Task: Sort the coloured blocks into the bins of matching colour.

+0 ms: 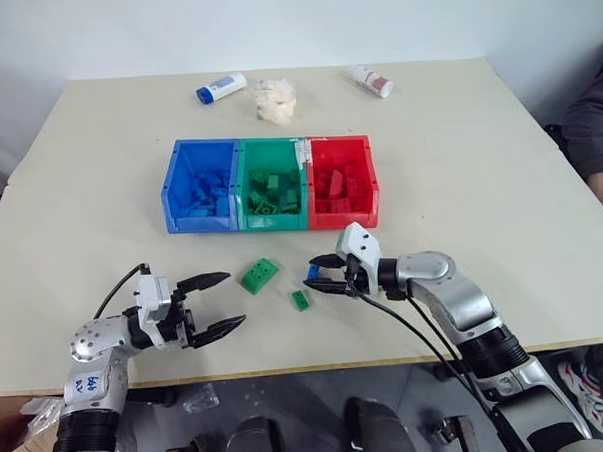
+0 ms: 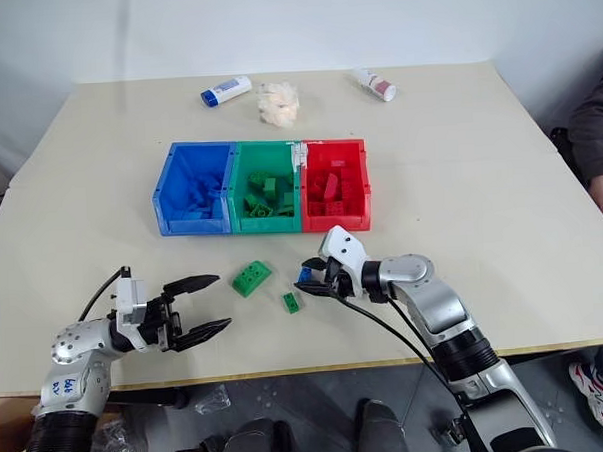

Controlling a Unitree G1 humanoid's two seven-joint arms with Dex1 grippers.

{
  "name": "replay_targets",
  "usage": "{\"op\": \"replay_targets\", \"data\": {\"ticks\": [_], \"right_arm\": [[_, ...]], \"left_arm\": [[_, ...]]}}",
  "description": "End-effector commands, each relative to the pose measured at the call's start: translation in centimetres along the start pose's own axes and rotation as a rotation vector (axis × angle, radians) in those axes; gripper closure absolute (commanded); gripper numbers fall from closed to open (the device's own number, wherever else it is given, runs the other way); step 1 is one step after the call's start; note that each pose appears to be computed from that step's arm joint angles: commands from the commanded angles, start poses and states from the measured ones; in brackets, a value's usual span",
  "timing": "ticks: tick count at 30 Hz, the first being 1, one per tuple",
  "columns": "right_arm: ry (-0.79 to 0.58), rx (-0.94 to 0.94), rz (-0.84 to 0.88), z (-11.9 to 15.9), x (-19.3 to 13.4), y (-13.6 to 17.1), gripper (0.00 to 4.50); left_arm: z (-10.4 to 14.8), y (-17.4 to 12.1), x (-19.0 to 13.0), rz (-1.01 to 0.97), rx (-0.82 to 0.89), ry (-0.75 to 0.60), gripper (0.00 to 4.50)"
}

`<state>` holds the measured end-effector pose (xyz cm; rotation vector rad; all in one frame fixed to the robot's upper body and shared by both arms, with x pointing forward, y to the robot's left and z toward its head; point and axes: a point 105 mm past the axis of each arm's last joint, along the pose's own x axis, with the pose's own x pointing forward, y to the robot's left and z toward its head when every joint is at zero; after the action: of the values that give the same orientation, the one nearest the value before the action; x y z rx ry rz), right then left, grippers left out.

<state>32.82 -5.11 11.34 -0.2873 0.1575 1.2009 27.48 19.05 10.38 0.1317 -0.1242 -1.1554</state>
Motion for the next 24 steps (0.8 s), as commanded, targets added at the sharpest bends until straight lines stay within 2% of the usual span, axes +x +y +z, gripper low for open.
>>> {"op": "replay_targets", "data": {"ticks": [1,9,19,24], "right_arm": [[-0.042,-0.026,-0.011,1.0,-0.2,0.0,3.12],[-0.051,-0.036,-0.001,1.2,0.3,0.1,3.12],[-0.128,-0.054,-0.007,3.4,2.9,-0.5,3.12],[-0.130,-0.059,0.021,3.9,3.0,-0.2,1.39]], "left_arm": [[0.7,0.2,0.1,0.000,0.026,-0.030,0.00],[0.5,0.1,0.0,0.012,0.024,-0.029,0.00],[0.5,0.2,0.1,0.029,0.025,-0.035,0.00],[0.5,0.3,0.1,0.035,0.028,-0.036,0.00]]}}
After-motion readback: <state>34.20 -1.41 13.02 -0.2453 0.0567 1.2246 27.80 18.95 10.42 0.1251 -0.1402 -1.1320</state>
